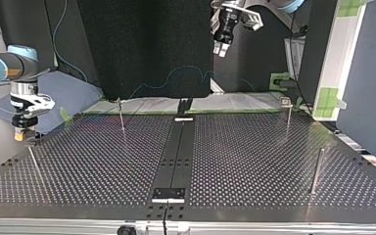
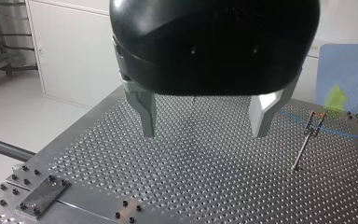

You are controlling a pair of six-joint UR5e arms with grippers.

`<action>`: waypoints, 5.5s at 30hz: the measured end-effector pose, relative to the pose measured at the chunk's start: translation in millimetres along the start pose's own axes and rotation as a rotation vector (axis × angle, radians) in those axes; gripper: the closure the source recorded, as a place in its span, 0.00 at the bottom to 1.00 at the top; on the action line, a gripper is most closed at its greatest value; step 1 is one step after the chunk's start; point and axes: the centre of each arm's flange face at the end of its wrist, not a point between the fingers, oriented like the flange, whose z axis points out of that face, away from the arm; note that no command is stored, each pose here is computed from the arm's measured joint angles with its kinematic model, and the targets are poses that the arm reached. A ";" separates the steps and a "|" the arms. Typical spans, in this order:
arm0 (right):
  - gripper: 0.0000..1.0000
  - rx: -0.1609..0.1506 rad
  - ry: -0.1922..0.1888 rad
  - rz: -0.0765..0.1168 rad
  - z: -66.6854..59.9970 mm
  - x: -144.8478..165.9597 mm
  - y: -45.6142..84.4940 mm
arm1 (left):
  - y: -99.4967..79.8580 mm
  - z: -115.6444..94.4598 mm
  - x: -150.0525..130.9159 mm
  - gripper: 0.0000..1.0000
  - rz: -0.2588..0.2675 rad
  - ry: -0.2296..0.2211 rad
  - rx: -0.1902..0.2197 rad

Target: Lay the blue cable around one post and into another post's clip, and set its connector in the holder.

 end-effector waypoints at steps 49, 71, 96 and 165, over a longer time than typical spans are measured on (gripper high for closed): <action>1.00 0.178 -0.157 -0.167 -0.9 -10.8 7.0 | 11.8 2.8 -0.2 0.00 0.017 0.028 -0.053; 1.00 0.182 -0.085 -0.078 -3.8 6.1 6.4 | 13.1 1.8 0.3 0.00 0.024 0.035 -0.062; 1.00 0.174 -0.104 -0.073 15.2 6.3 13.4 | 14.9 2.8 -0.1 0.00 0.024 0.035 -0.068; 0.02 0.244 -0.101 -0.070 22.0 1.3 8.1 | 19.2 4.3 -0.9 0.00 0.025 0.033 -0.082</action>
